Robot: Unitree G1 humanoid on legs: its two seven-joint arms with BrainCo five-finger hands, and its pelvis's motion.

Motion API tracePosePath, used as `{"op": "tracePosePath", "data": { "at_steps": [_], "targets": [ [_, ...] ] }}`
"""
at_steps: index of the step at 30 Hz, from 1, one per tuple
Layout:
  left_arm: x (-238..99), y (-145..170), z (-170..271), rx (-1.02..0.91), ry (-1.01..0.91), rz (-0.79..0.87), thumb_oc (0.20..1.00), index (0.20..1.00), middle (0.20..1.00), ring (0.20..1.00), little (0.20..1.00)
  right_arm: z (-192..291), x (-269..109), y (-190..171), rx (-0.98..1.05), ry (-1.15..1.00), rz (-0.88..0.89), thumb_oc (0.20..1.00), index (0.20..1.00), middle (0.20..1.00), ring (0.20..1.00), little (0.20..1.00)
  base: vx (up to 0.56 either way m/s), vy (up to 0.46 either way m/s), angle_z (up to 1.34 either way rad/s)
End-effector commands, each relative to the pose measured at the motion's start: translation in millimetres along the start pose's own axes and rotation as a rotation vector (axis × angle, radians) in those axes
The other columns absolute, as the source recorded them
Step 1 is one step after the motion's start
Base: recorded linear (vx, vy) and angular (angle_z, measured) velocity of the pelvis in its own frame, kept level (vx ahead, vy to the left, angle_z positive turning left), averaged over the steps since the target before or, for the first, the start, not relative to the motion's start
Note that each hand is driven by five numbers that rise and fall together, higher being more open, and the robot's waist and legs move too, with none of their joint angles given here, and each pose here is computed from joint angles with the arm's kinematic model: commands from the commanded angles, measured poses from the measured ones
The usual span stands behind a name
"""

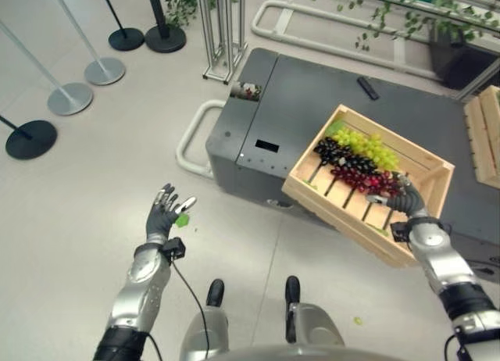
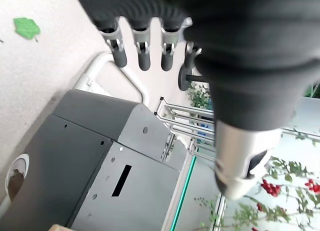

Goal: Pick up the fruits from the basket on one side to the basket on the other side

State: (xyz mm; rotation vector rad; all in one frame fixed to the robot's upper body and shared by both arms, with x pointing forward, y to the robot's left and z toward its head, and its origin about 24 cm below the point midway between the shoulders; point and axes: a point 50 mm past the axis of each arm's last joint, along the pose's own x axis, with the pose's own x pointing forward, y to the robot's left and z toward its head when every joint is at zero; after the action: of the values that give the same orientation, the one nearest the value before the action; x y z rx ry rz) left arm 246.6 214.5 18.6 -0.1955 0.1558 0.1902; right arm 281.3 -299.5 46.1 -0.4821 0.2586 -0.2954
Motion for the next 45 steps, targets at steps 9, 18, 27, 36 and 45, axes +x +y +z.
{"op": "tracePosePath", "data": {
  "at_steps": [9,18,27,36,45],
  "targets": [
    [3,-20,19,-0.085,-0.103,-0.065,1.000,1.000,1.000,1.000,1.000,55,28,-56,-0.212,-0.117,-0.146,1.000,1.000,1.000,1.000,1.000,0.07,-0.130,0.29],
    [5,-33,33,-0.073,-0.157,-0.116,1.000,1.000,1.000,1.000,1.000,72,44,-72,-0.339,-0.072,-0.178,1.000,1.000,1.000,1.000,1.000,-0.02,-0.020,0.20],
    [5,-43,49,-0.045,-0.223,-0.154,1.000,1.000,1.000,1.000,1.000,57,59,-84,-0.393,0.116,-0.225,1.000,1.000,1.000,1.000,1.000,-0.02,0.005,-0.01],
    [5,-56,55,-0.047,-0.255,-0.198,1.000,1.000,1.000,1.000,1.000,45,62,-91,-0.463,0.251,-0.255,1.000,1.000,1.000,1.000,1.000,0.00,0.000,0.00],
    [6,-54,55,-0.062,-0.254,-0.147,1.000,1.000,1.000,1.000,1.000,46,57,-103,-0.210,0.194,-0.398,1.000,1.000,1.000,1.000,1.000,0.00,-0.001,0.00]
  ]
}}
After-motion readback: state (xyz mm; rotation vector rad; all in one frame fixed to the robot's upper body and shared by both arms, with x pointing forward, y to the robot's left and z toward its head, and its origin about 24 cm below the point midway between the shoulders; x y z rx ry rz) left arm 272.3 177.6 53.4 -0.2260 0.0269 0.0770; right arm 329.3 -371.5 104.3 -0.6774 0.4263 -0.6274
